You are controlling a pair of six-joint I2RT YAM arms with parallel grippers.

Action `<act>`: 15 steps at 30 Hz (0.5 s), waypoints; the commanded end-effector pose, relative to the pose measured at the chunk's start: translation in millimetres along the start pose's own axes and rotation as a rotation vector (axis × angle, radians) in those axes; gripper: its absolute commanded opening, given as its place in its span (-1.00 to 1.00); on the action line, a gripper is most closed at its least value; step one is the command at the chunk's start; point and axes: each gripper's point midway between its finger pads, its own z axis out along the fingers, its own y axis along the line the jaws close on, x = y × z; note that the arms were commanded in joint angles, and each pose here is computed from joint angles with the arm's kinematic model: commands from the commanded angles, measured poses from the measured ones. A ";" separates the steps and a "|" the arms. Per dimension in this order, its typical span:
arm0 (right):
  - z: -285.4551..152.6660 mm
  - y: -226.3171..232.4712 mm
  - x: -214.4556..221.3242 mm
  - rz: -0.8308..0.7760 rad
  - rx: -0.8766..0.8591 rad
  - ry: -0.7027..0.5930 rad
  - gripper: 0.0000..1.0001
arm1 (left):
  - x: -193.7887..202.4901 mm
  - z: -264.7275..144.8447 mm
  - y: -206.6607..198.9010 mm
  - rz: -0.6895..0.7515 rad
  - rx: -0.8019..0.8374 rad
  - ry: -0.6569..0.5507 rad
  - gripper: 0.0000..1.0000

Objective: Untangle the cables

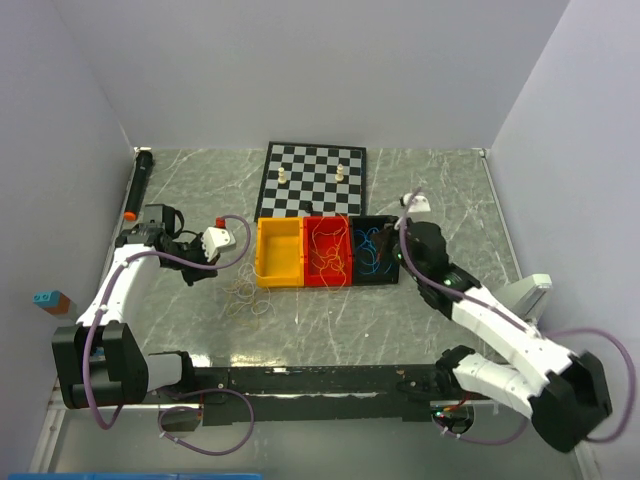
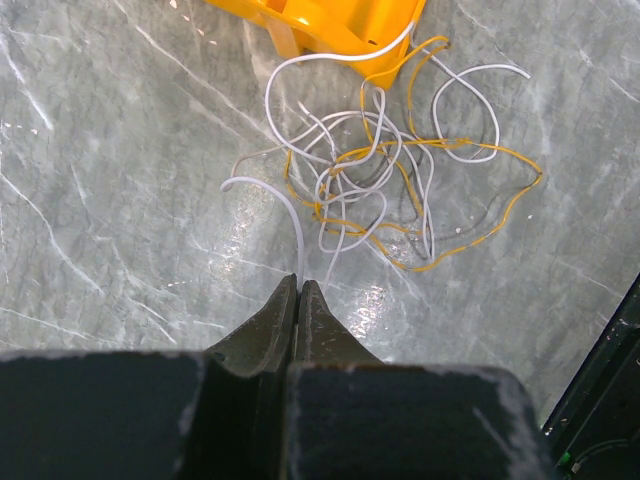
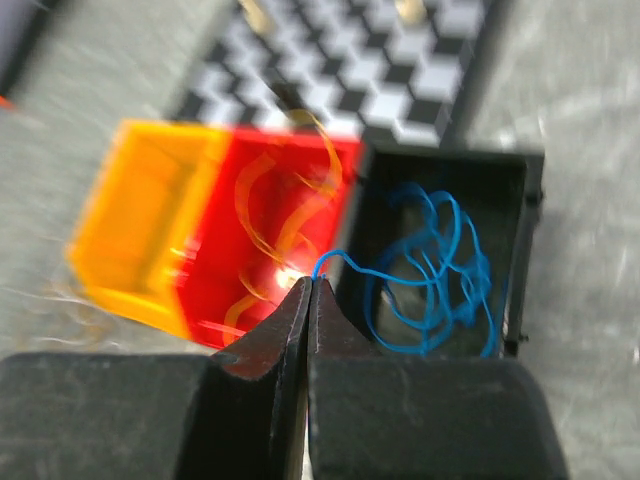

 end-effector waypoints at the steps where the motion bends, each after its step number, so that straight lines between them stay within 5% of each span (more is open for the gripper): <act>1: 27.9 -15.9 -8.4 0.053 0.098 0.037 -1.00 | -7.1 -2.2 -1.3 0.020 -0.003 -0.027 -0.98; 15: 96.2 -49.3 49.8 0.045 0.268 0.327 -1.00 | -19.2 -1.6 -2.4 0.020 0.009 -0.062 -0.98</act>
